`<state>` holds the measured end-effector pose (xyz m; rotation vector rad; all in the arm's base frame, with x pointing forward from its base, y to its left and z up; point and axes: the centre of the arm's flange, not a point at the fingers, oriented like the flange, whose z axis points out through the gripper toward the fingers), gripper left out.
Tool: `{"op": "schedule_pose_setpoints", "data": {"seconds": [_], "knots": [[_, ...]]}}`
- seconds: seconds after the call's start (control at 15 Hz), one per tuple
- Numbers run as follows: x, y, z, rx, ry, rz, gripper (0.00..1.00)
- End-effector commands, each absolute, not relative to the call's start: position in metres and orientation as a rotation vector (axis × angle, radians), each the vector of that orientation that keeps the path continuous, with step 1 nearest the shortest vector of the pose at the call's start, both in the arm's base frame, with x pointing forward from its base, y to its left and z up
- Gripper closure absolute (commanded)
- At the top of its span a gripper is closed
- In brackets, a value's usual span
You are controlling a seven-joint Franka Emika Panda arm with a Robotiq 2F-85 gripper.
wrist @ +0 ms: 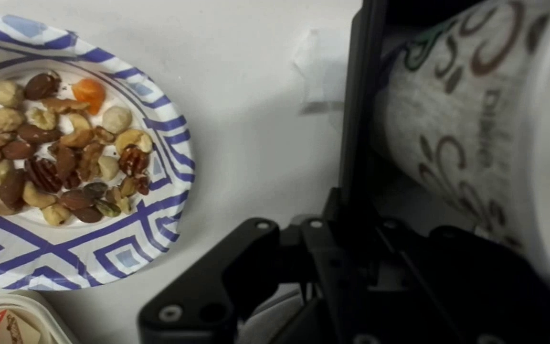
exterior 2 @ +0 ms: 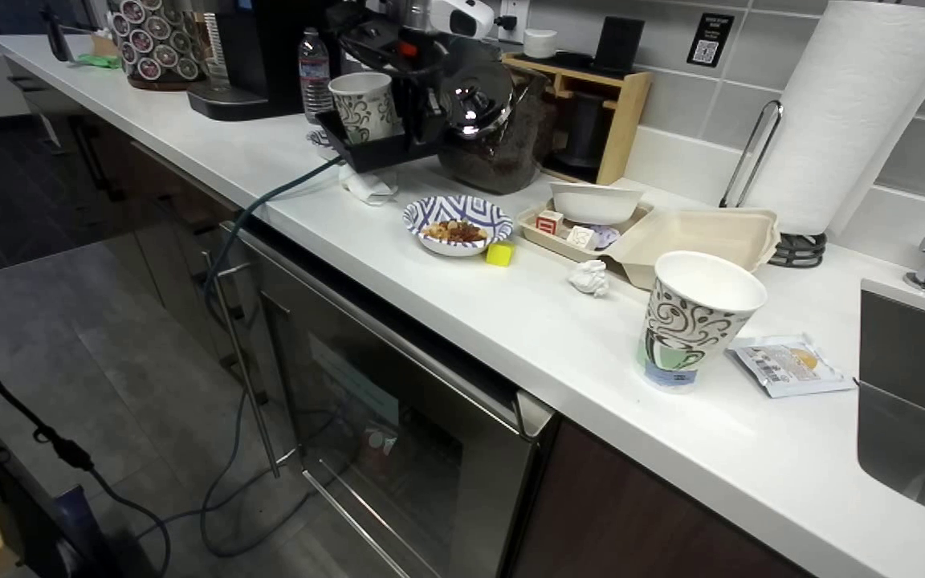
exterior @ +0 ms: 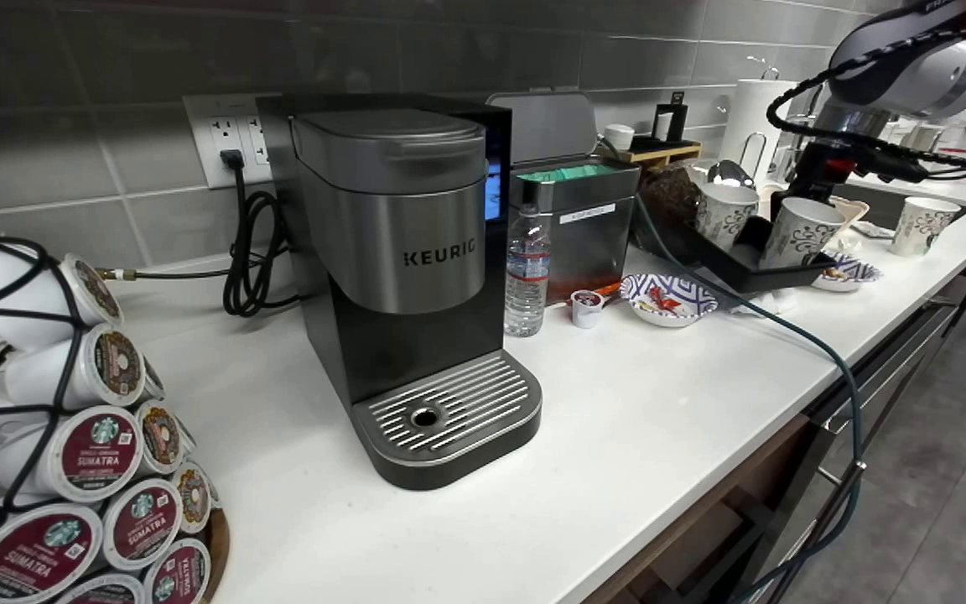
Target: Move the black tray to the right and move the white bowl to the left
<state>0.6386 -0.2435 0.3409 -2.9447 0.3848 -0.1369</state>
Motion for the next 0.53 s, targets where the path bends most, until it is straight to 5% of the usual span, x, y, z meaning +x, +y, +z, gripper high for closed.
{"op": "schedule_pose_setpoints", "data": {"seconds": [0.0,0.47], "knots": [[0.636,-0.253,0.333,-2.980,0.284,-0.122,0.98],[0.649,-0.274,0.323,-2.976,0.107,-0.114,0.98]]}}
